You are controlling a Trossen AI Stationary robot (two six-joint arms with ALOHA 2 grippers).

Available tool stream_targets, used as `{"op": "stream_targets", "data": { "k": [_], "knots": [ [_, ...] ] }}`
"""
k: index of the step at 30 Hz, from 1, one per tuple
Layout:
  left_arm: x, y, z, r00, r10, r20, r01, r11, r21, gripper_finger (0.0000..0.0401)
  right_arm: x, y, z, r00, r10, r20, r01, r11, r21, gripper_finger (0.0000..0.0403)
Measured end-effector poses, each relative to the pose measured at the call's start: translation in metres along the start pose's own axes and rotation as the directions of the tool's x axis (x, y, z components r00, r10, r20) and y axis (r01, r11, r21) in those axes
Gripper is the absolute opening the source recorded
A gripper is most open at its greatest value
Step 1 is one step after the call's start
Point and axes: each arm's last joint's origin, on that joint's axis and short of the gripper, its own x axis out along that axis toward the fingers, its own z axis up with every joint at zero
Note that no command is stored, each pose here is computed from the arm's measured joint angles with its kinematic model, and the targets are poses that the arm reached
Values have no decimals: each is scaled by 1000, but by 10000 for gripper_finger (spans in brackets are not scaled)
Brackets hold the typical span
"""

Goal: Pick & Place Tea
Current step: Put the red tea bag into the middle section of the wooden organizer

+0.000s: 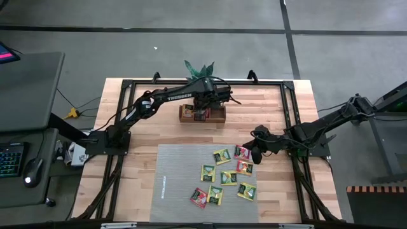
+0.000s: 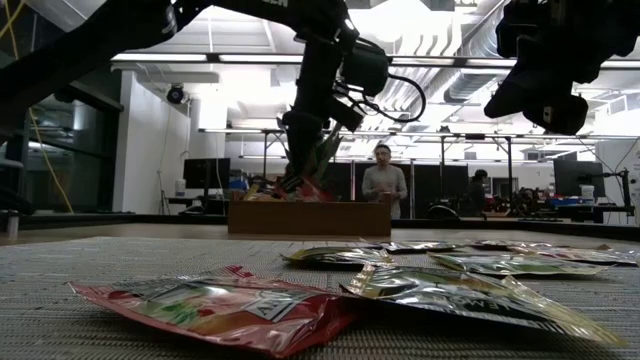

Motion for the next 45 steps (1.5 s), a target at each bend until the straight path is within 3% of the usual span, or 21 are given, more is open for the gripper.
{"op": "stream_targets", "data": {
  "k": [9,21,30,34,38,42,45],
  "knots": [
    [-1,-3,1,1000,5,3,-5,1000,8,9,0,0,0,1000,6,-8,-6,1000,-1,0],
    [-1,0,0,996,83,-20,-83,997,-7,145,0,0,0,1000,8,-12,-8,1000,-6,0],
    [-28,9,-10,985,172,28,-170,983,-70,165,0,0,-1,999,18,-26,-18,1000,-6,0],
    [-38,9,-16,992,102,73,-88,980,-180,166,0,1,0,999,24,-22,-24,999,-24,0],
    [-69,13,-35,983,18,182,41,948,-315,166,0,4,2,997,75,-25,-76,994,-83,0],
    [-107,19,-61,951,51,304,83,906,-414,166,4,2,13,994,109,-2,-108,987,-118,0],
    [-138,24,-82,902,95,421,132,868,-479,166,8,-5,26,994,98,46,-92,988,-122,0]
  ]
}}
